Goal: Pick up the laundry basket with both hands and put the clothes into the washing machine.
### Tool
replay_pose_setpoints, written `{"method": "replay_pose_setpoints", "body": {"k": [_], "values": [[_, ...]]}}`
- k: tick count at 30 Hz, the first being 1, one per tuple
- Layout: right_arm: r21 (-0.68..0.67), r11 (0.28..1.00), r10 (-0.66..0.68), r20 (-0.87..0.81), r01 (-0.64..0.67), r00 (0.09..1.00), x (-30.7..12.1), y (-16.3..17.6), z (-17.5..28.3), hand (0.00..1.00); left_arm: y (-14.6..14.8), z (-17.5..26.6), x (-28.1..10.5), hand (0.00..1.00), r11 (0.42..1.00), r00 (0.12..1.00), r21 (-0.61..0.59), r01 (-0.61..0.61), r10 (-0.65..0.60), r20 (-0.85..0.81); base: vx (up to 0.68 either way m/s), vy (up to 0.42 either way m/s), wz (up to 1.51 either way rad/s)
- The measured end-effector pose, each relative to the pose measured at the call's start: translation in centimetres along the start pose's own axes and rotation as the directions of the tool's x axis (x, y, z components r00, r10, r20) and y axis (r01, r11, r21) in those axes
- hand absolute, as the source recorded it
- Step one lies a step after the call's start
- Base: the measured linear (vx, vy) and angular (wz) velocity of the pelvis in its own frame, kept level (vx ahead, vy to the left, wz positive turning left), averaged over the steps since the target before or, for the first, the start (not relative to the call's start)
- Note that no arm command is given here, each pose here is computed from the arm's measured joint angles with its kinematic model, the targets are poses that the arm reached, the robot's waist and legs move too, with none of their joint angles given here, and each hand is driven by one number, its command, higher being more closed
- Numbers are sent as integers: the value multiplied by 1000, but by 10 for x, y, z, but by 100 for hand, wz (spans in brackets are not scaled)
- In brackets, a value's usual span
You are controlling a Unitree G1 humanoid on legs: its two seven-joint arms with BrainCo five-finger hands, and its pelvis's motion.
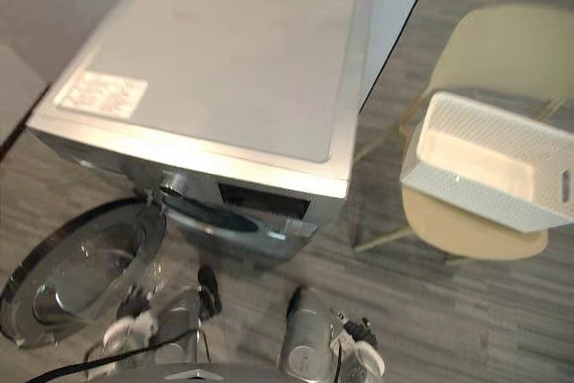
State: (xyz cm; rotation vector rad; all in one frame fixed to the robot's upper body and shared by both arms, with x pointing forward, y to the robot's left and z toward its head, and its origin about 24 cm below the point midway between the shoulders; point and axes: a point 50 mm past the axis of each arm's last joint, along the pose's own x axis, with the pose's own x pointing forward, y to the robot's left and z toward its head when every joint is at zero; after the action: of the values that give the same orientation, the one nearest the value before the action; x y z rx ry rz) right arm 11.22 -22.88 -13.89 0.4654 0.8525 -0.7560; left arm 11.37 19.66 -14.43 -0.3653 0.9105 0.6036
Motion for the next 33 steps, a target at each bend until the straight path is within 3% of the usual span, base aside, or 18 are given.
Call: {"method": "replay_pose_setpoints", "body": {"k": [5, 9, 14, 17, 23, 31, 33], "values": [[39, 996, -72, -82, 75, 994, -2, -17, -20, 0, 31, -33, -4, 0, 984, 979, -92, -151, 136, -152, 69, -32, 1], [70, 989, -119, -148, 130, 982, -6, -35, -35, 0, 40, -44, -6, 0, 969, 958, -138, -207, 172, -231, 28, 37, 4], [-31, 991, -136, -211, 132, 968, -8, -39, -48, 0, 48, -50, -8, 0, 947, 948, -208, -247, 191, -255, -1, 130, -19], [-70, 995, -80, -188, 68, 979, -4, -22, -41, 0, 50, -53, -10, 0, 950, 948, -196, -243, 190, -254, 17, 139, -75], [-127, 990, 36, -149, -55, 988, -5, 5, -37, 0, 36, -28, 1, 0, 992, 980, -27, -120, 114, -164, 10, -6, -15], [-143, 989, 17, -143, -37, 990, -1, 0, -29, 0, 23, -34, 0, 0, 995, 980, -36, -90, 82, -181, 17, -275, 64], [-196, 978, 43, -135, -69, 990, 4, 14, -20, 0, 17, -46, -4, 0, 995, 973, -53, -84, 70, -221, -92, -241, 45]]}}
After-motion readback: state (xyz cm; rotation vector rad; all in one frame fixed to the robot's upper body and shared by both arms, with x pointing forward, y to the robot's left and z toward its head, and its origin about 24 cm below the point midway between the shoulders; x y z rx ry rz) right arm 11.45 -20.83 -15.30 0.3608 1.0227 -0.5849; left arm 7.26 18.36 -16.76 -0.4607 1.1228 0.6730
